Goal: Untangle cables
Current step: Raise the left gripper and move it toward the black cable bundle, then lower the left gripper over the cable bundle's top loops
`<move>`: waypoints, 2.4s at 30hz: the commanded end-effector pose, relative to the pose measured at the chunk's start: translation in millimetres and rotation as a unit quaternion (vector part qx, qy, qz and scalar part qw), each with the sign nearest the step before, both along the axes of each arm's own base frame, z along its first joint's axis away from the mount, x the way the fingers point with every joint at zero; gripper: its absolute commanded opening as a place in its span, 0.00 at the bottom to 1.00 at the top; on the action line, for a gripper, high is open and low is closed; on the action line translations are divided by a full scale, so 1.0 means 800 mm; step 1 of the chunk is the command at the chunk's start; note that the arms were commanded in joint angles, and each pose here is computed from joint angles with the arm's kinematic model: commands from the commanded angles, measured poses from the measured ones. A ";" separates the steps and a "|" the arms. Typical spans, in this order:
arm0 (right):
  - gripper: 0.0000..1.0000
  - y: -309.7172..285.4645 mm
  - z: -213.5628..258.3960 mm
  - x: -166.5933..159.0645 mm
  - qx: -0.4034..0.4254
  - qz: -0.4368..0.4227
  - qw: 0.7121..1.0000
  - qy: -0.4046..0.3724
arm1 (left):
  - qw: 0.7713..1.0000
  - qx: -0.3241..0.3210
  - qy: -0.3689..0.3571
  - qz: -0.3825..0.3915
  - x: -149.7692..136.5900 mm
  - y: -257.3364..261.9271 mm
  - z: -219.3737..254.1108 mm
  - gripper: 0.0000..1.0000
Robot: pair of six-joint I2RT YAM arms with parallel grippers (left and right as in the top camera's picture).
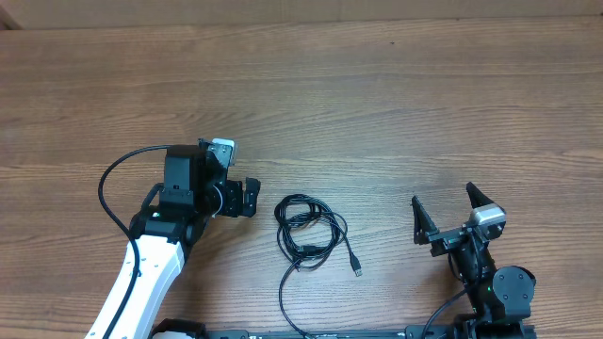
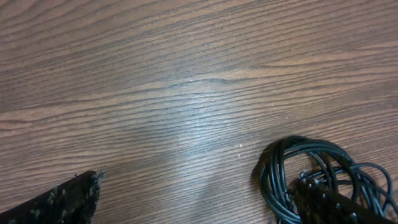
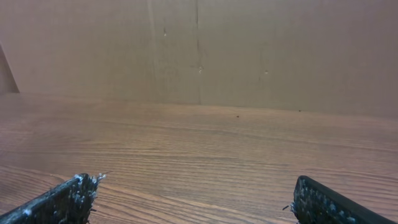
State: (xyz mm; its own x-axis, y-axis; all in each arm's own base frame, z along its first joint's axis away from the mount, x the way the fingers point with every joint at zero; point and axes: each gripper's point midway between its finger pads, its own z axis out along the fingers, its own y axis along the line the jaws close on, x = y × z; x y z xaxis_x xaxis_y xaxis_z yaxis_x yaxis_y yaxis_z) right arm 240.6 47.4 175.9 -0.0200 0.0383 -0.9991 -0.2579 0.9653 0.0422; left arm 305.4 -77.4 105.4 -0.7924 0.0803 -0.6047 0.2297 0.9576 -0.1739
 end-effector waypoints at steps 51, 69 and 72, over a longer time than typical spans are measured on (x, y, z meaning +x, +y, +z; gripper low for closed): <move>1.00 -0.003 -0.002 0.001 0.002 -0.006 1.000 -0.002 | 0.999 -0.027 0.006 0.025 0.006 -0.003 0.010 1.00; 1.00 -0.003 -0.002 0.001 0.002 -0.006 1.000 -0.002 | 0.990 -0.055 0.011 -0.132 -0.031 -0.087 0.014 1.00; 1.00 -0.003 -0.002 0.001 0.002 -0.006 1.000 -0.002 | 0.990 -0.038 0.011 -0.134 -0.034 -0.093 0.010 1.00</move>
